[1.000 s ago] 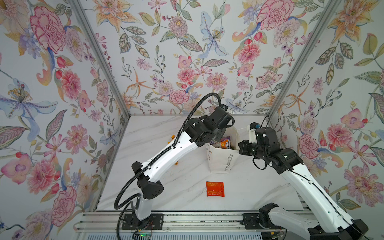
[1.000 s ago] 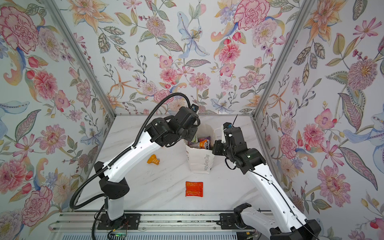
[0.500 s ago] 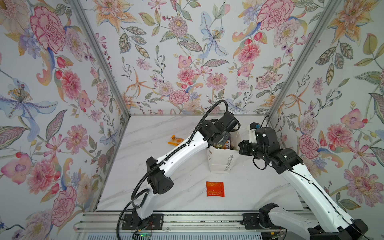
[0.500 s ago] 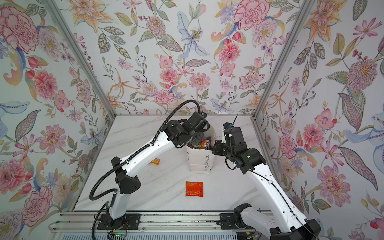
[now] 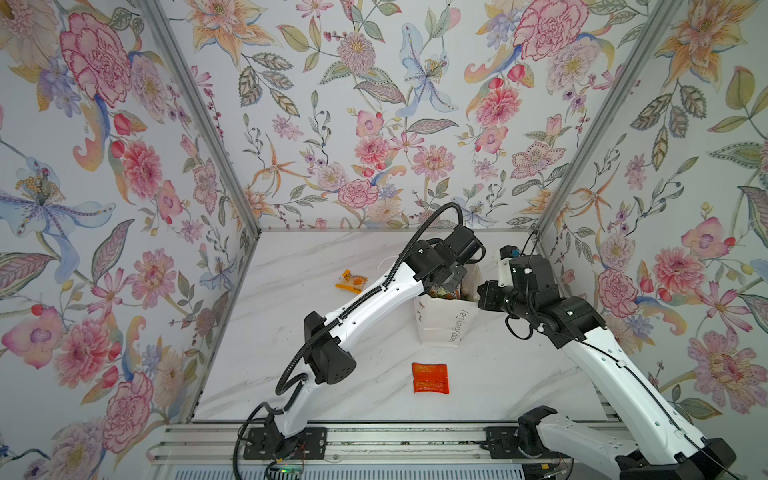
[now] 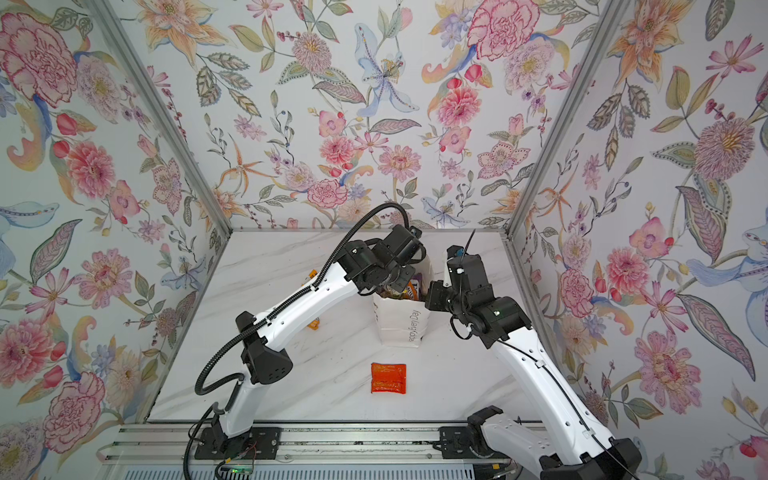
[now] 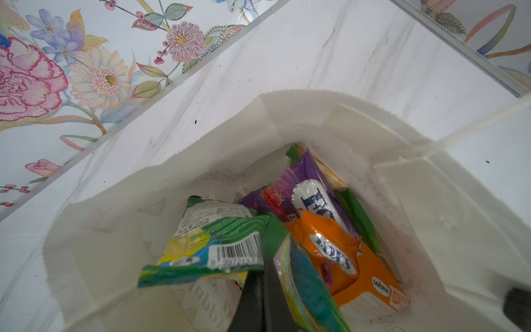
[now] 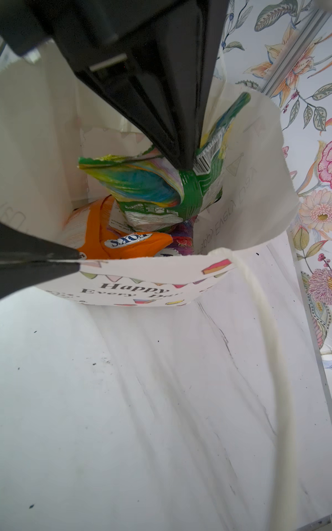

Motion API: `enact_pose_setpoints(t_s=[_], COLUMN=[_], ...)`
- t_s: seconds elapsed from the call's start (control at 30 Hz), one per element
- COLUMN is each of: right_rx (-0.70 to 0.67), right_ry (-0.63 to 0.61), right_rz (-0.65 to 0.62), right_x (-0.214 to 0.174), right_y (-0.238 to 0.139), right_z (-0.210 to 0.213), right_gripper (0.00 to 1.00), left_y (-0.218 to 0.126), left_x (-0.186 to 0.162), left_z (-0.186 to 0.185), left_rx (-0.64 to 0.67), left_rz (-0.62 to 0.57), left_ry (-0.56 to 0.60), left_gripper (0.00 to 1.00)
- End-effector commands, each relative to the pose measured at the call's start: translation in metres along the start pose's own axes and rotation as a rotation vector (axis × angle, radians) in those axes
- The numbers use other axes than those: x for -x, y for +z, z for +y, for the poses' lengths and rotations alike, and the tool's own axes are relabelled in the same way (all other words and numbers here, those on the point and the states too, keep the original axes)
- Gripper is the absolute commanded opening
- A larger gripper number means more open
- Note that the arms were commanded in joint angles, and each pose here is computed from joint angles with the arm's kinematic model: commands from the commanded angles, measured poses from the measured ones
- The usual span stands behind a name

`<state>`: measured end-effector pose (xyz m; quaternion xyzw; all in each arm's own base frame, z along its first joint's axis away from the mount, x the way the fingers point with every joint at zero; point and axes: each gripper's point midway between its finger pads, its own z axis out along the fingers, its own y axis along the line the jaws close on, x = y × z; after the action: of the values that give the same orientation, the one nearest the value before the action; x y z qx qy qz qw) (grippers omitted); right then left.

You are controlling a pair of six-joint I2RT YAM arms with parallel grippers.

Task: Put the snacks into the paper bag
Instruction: 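Open the left gripper and raise it out of the paper bag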

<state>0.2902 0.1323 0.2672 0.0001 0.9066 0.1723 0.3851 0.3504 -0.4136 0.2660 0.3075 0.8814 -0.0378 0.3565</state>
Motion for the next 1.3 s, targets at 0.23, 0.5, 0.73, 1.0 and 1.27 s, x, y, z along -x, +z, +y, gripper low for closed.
enact_pose_setpoints(t_s=[0.23,0.5,0.73,1.0,1.27], right_rx=[0.019,0.002,-0.008,-0.005,-0.058], right_ry=[0.002,-0.005,-0.004,-0.008,-0.025], right_rz=[-0.079,-0.095,-0.096,-0.109,-0.147], right_x=[0.018,0.022,0.023,0.028,0.031], right_y=[-0.008,-0.011,-0.01,-0.014,-0.02], right_z=[0.007,0.002,-0.003,-0.005,-0.023], right_gripper=[0.0,0.0,0.0,0.0,0.0], left_y=[-0.032,-0.117,-0.178,-0.19,-0.127], left_x=[0.006,0.034,0.025,-0.019,-0.09], left_z=[-0.003,0.035,0.078,0.142,0.213], left_rx=[-0.057,-0.049,-0.023,0.107,0.267], left_rz=[-0.041,-0.343,-0.533,-0.559,-0.358], left_ry=[-0.005,-0.144,-0.278,-0.455,-0.657], left_gripper=[0.34,0.73,0.84,0.89,0.91])
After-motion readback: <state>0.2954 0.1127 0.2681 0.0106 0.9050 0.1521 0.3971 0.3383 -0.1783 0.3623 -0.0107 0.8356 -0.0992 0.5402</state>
